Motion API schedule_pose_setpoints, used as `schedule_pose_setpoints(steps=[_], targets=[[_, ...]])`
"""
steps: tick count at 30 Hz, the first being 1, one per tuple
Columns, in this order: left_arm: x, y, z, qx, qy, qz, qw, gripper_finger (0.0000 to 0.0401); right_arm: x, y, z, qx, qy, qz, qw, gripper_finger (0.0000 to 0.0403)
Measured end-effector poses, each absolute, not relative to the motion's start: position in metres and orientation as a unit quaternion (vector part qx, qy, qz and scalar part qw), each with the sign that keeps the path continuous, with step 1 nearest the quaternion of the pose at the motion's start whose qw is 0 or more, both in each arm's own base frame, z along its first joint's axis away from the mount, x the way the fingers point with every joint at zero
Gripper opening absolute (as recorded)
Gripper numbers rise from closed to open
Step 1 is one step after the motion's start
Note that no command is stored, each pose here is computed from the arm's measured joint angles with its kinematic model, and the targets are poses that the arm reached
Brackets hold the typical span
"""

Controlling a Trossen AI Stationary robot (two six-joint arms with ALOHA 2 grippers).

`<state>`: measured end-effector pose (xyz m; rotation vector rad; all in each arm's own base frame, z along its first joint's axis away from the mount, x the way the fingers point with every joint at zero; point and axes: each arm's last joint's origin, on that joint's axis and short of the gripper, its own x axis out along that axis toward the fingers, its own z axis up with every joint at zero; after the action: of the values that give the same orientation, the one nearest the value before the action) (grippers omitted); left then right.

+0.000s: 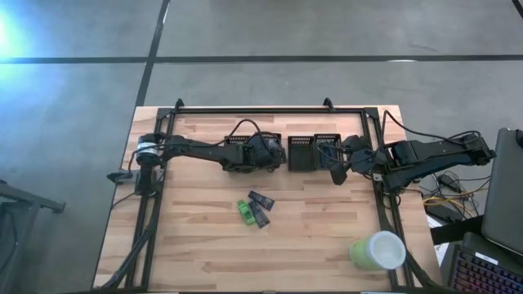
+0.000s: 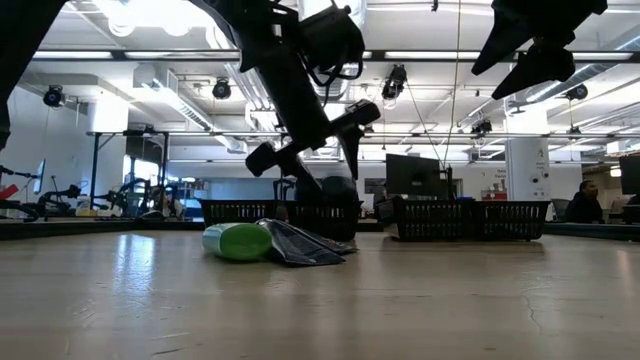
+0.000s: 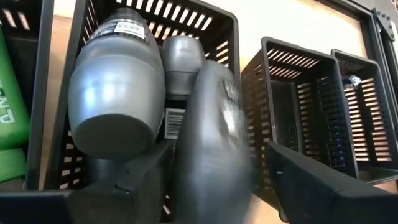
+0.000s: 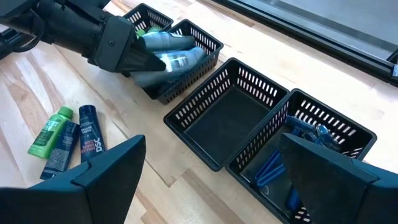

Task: Pick & Place Travel size toiletries
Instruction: Put the shave cream into the center right black basket

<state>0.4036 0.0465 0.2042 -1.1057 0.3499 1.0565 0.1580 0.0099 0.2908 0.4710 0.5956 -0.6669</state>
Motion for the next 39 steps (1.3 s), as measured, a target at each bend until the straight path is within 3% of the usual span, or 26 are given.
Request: schedule_pose_setpoints(steps=[6,20,30,39], targets=[[0.406,0.040,0.209,-0.486,0.176,0.455,0.725,0.0284,0.158,0.010,0.291,0.226,0.285,-0.319,0.875,0.0363],[0.394,-0.019,0.262,-0.325,0.263,0.322,0.849,0.0285,0.167,0.012,0.296,0.286,0.243,-0.297,0.878,0.0364],[0.345,-0.060,0.256,-0.252,0.370,0.304,0.841,0.0285,0.221,0.027,0.276,0.271,0.293,-0.174,0.900,0.0363],[0.299,-0.066,0.221,-0.140,0.458,0.222,0.849,0.0284,0.277,0.038,0.225,0.233,0.347,-0.153,0.895,0.0364]])
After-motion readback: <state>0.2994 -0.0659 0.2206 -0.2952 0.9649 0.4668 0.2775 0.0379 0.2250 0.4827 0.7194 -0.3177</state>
